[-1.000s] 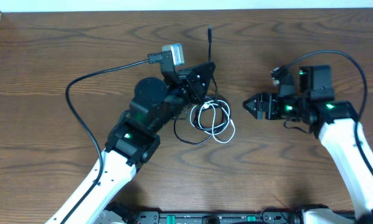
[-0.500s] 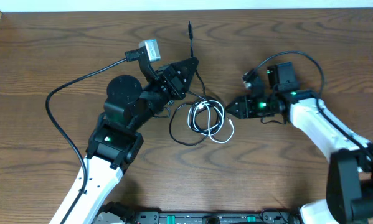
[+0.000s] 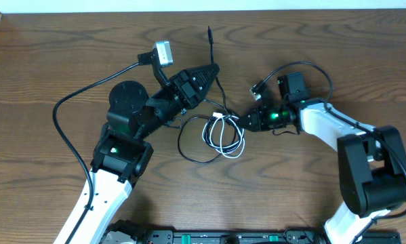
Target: Untangle cables
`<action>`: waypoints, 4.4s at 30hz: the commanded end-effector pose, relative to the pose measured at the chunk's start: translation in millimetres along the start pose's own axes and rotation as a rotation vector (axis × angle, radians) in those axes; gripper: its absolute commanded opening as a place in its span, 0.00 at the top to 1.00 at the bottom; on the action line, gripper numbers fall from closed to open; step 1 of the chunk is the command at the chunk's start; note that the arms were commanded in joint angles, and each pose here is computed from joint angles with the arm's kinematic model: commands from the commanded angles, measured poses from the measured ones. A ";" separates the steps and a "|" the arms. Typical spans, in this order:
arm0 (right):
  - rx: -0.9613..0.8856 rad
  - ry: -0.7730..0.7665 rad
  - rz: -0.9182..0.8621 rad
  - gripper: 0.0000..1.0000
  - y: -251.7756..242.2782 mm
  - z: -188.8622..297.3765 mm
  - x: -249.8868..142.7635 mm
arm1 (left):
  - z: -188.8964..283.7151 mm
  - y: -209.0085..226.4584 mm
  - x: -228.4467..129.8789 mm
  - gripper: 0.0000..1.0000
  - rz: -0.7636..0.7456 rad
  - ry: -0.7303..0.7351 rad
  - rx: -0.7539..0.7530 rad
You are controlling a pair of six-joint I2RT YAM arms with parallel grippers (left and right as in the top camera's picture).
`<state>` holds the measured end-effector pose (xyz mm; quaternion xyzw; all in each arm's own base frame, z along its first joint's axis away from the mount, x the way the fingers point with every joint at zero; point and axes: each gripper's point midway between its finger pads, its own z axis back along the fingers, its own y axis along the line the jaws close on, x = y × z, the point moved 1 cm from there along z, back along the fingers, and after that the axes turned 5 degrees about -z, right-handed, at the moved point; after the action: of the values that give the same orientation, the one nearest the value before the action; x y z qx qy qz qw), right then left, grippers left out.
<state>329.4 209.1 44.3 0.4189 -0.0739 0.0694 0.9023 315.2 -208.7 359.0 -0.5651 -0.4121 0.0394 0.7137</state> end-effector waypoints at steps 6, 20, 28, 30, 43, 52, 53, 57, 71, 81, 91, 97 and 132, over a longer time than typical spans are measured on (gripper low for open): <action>-0.034 -0.003 0.034 0.76 -1.7 -13.5 4.1 | 5.1 -18.5 6.0 0.93 0.061 -0.003 -0.051; -0.129 -0.040 0.001 0.99 -8.6 -20.3 9.2 | 21.1 -72.8 33.5 0.93 0.069 -0.086 -0.279; -0.139 -0.085 -0.001 0.99 -3.2 -1.3 19.0 | 24.4 -46.2 37.6 0.93 0.071 -0.069 -0.190; -0.207 -0.123 -0.047 0.99 -8.6 12.7 22.8 | 22.9 -31.7 30.7 0.93 0.073 -0.035 -0.135; -0.537 -0.350 -0.117 0.99 4.2 113.9 17.9 | 32.9 61.7 -21.1 0.79 -0.014 0.156 0.248; -0.440 -0.420 -0.075 0.98 39.1 132.8 21.2 | 41.5 97.5 -39.6 0.47 -0.021 0.216 0.414; -0.441 -0.419 -0.077 0.93 38.4 132.9 21.2 | 39.1 98.4 -41.6 0.45 -0.041 0.228 0.410; -0.446 -0.432 -0.096 0.78 33.9 138.6 22.7 | 24.9 107.2 -62.3 0.44 -0.131 0.327 0.399; -0.504 -0.412 -0.197 0.67 5.5 157.4 11.7 | -18.1 161.9 -158.6 0.44 -0.347 0.651 0.482; -0.510 -0.410 -0.195 0.64 4.4 157.3 11.5 | -31.7 216.9 -187.1 0.44 -0.364 0.713 0.611; -0.513 -0.401 -0.197 0.64 3.9 156.7 9.4 | -44.0 221.5 -202.9 0.89 -0.391 0.727 0.591; -0.501 -0.395 -0.194 0.64 5.8 155.3 9.0 | -60.2 168.8 -163.2 0.93 -0.456 0.569 0.470; -0.233 -0.135 -0.044 0.53 50.5 50.0 -2.1 | 17.5 -45.6 -2.0 0.93 -0.477 -0.094 0.093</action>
<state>317.8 187.9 115.1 0.3011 -0.1487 -0.0021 0.9419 279.1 -218.5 391.7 -0.4264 -0.5517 -0.0922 0.7109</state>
